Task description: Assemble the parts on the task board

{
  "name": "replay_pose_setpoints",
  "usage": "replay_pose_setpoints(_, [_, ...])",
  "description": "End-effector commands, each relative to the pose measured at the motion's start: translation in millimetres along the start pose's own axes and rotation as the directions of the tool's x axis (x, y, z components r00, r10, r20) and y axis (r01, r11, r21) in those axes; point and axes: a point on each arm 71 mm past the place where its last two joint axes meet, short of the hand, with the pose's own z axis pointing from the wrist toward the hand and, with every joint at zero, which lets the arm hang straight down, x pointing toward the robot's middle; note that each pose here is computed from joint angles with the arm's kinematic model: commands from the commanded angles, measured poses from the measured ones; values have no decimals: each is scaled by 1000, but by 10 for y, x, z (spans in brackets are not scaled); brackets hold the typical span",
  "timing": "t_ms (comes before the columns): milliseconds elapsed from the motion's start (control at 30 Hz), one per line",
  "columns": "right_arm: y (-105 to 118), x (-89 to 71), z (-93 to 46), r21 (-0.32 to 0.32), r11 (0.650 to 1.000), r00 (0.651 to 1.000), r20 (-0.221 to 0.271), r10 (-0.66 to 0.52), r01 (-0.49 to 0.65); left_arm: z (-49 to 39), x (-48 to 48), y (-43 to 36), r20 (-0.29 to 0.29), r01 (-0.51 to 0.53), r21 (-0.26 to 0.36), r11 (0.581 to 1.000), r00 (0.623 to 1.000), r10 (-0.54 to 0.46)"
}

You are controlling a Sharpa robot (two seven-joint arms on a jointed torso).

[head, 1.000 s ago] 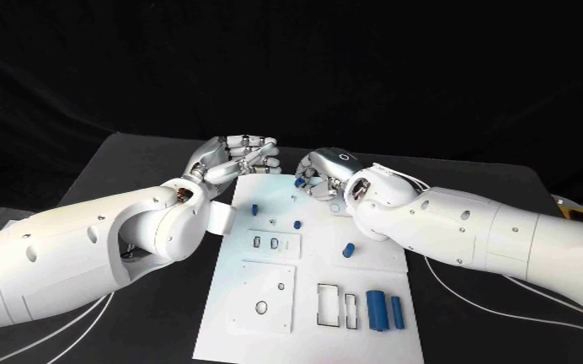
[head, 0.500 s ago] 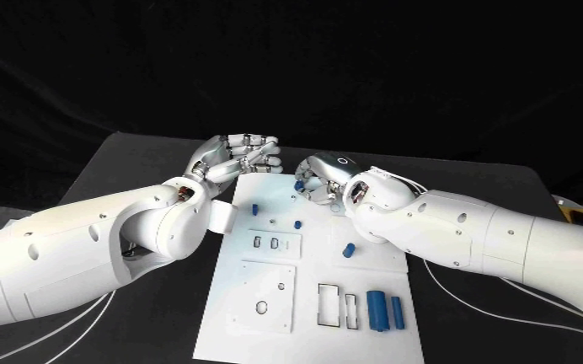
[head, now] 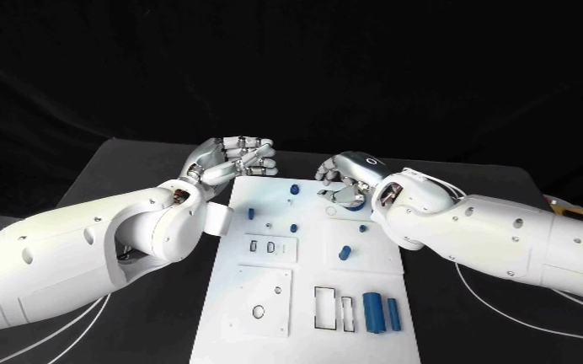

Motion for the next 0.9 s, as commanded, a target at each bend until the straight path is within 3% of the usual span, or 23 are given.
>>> replay_pose_setpoints(33, [-97,-105,-105,60,990,992,13,125,-125,3,4,-16,-12,13,7,1000,1000,-13])
replay_pose_setpoints(233, [-380,-257,-339,151,970,979,-35,199,-192,2,-22,-15,-9,14,7,1000,1000,-14])
replay_pose_setpoints(367, [-517,-268,-402,189,965,976,-86,200,-181,3,-33,-13,-7,14,7,1000,1000,-14])
replay_pose_setpoints(567, [-624,-238,-411,207,969,977,-133,165,-136,7,-37,-10,-8,15,6,1000,1000,-15])
replay_pose_setpoints(900, [-619,-111,-326,182,981,983,-152,101,-73,14,-42,-3,-7,14,3,1000,1000,-14])
